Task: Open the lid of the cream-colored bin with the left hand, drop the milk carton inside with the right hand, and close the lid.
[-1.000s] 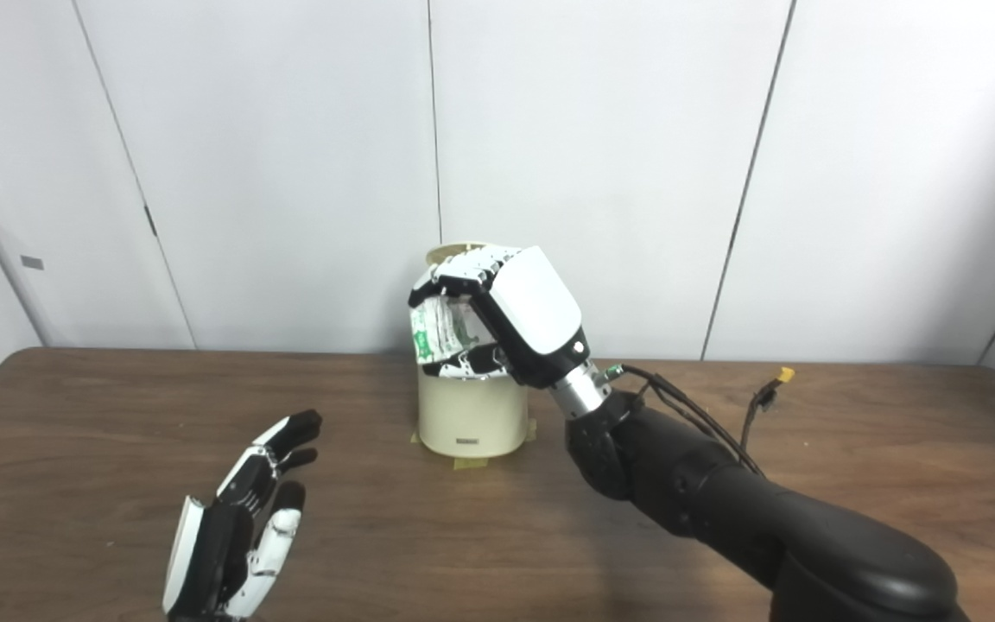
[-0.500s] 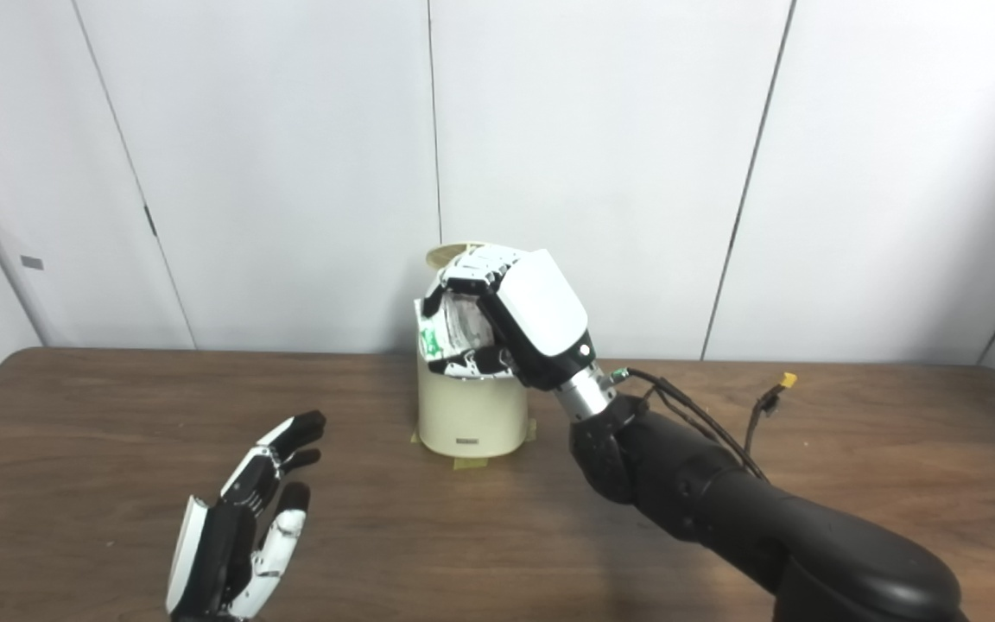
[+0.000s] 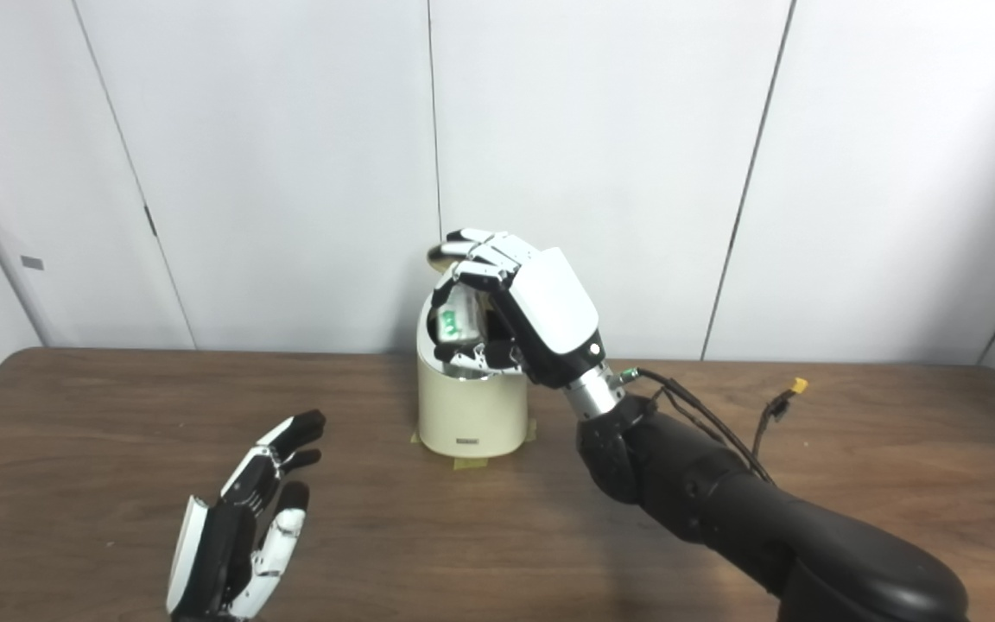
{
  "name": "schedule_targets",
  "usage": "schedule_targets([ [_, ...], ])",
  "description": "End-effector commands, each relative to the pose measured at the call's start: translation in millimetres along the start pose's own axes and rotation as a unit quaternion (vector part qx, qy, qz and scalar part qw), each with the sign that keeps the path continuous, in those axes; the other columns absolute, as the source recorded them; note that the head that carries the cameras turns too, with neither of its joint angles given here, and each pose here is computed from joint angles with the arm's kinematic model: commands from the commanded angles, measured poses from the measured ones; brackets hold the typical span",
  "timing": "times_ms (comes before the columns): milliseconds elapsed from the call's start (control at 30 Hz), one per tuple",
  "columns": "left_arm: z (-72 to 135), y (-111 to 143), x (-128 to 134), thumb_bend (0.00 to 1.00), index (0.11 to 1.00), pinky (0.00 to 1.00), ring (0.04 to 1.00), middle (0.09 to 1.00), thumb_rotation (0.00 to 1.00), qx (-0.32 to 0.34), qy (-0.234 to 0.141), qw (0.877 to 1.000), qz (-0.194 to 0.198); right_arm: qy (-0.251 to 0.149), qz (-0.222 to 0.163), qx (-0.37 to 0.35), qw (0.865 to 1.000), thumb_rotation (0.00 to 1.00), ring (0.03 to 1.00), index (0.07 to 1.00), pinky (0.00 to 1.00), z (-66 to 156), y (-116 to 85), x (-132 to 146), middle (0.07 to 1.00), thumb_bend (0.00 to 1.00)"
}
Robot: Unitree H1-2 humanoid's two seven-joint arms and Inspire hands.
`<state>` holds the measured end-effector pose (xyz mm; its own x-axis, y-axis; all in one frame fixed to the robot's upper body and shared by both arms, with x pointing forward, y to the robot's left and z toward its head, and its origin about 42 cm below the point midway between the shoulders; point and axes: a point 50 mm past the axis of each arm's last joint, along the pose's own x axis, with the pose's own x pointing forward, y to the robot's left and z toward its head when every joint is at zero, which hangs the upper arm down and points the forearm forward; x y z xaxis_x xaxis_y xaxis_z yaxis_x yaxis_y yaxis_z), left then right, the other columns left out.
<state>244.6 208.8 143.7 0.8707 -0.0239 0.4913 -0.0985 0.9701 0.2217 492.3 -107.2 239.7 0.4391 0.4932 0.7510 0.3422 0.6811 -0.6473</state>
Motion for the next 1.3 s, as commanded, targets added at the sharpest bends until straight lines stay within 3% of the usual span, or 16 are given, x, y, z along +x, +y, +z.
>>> schedule_targets([
  [0, -7, -12, -31, 0.32, 0.839, 0.78, 0.843, 0.847, 0.71, -0.011, 0.035, 0.999, 0.0, -0.013, -0.034, 0.002, 0.999, 0.14, 0.789, 0.484, 0.74, -4, -17, 27, 0.745, 0.51],
  [433, -8, -11, -31, 0.32, 0.84, 0.77, 0.843, 0.848, 0.72, -0.008, 0.034, 0.999, -0.003, -0.004, -0.045, -0.004, 0.999, 0.15, 0.821, 0.497, 0.69, -7, -18, 25, 0.812, 0.52],
  [467, -8, -11, -31, 0.33, 0.84, 0.77, 0.844, 0.849, 0.72, -0.008, 0.035, 0.999, -0.003, -0.003, -0.046, -0.003, 0.999, 0.2, 0.818, 0.62, 0.68, -7, -18, 25, 0.819, 0.67],
  [500, -8, -11, -31, 0.33, 0.841, 0.78, 0.846, 0.85, 0.72, -0.008, 0.035, 0.999, -0.004, -0.001, -0.046, -0.002, 0.999, 0.22, 0.817, 0.67, 0.68, -7, -18, 25, 0.822, 0.71],
  [600, -11, -11, -30, 0.32, 0.84, 0.78, 0.846, 0.848, 0.7, -0.01, 0.036, 0.999, -0.003, 0.006, -0.054, 0.0, 0.998, 0.3, 0.81, 0.746, 0.69, -8, -18, 23, 0.826, 0.73],
  [767, -14, -11, -26, 0.33, 0.84, 0.77, 0.84, 0.85, 0.72, -0.012, 0.037, 0.999, -0.004, 0.037, -0.119, 0.022, 0.992, 0.4, 0.636, 0.648, 0.55, -4, -24, 17, 0.663, 0.67],
  [800, -15, -11, -25, 0.33, 0.839, 0.77, 0.841, 0.85, 0.72, -0.013, 0.037, 0.999, -0.004, 0.043, -0.138, 0.035, 0.989, 0.26, 0.535, 0.553, 0.47, 0, -26, 16, 0.573, 0.57],
  [833, -16, -10, -24, 0.33, 0.838, 0.77, 0.841, 0.85, 0.71, -0.015, 0.037, 0.999, -0.004, 0.051, -0.157, 0.054, 0.985, 0.2, 0.471, 0.513, 0.43, 5, -30, 13, 0.52, 0.53],
  [867, -17, -10, -23, 0.33, 0.839, 0.78, 0.84, 0.85, 0.71, -0.016, 0.037, 0.999, -0.004, 0.06, -0.171, 0.076, 0.981, 0.18, 0.436, 0.499, 0.4, 11, -33, 9, 0.495, 0.52],
  [900, -18, -10, -23, 0.34, 0.839, 0.78, 0.84, 0.85, 0.72, -0.015, 0.037, 0.999, -0.003, 0.066, -0.18, 0.094, 0.977, 0.08, 0.41, 0.491, 0.37, 16, -37, 5, 0.487, 0.52],
  [1033, -20, -10, -21, 0.34, 0.841, 0.78, 0.839, 0.851, 0.74, -0.013, 0.038, 0.999, -0.003, 0.089, -0.185, 0.136, 0.969, 0.01, 0.398, 0.48, 0.36, 25, -50, -16, 0.485, 0.52],
  [1133, -21, -11, -19, 0.34, 0.843, 0.78, 0.838, 0.85, 0.75, -0.011, 0.037, 0.999, -0.003, 0.115, -0.158, 0.163, 0.967, 0.01, 0.521, 0.484, 0.46, 26, -58, -36, 0.497, 0.51],
  [1200, -21, -11, -18, 0.34, 0.845, 0.78, 0.841, 0.852, 0.76, -0.009, 0.036, 0.999, -0.006, 0.131, -0.116, 0.173, 0.969, 0.14, 0.657, 0.495, 0.57, 29, -61, -53, 0.672, 0.49],
  [1233, -21, -11, -18, 0.34, 0.846, 0.78, 0.843, 0.854, 0.77, -0.009, 0.035, 0.999, -0.006, 0.141, -0.092, 0.175, 0.97, 0.4, 0.736, 0.657, 0.65, 31, -63, -63, 0.753, 0.51],
  [1267, -21, -11, -18, 0.34, 0.846, 0.78, 0.845, 0.855, 0.78, -0.011, 0.035, 0.999, -0.005, 0.151, -0.072, 0.179, 0.97, 0.56, 0.806, 0.77, 0.72, 33, -66, -72, 0.822, 0.54],
])
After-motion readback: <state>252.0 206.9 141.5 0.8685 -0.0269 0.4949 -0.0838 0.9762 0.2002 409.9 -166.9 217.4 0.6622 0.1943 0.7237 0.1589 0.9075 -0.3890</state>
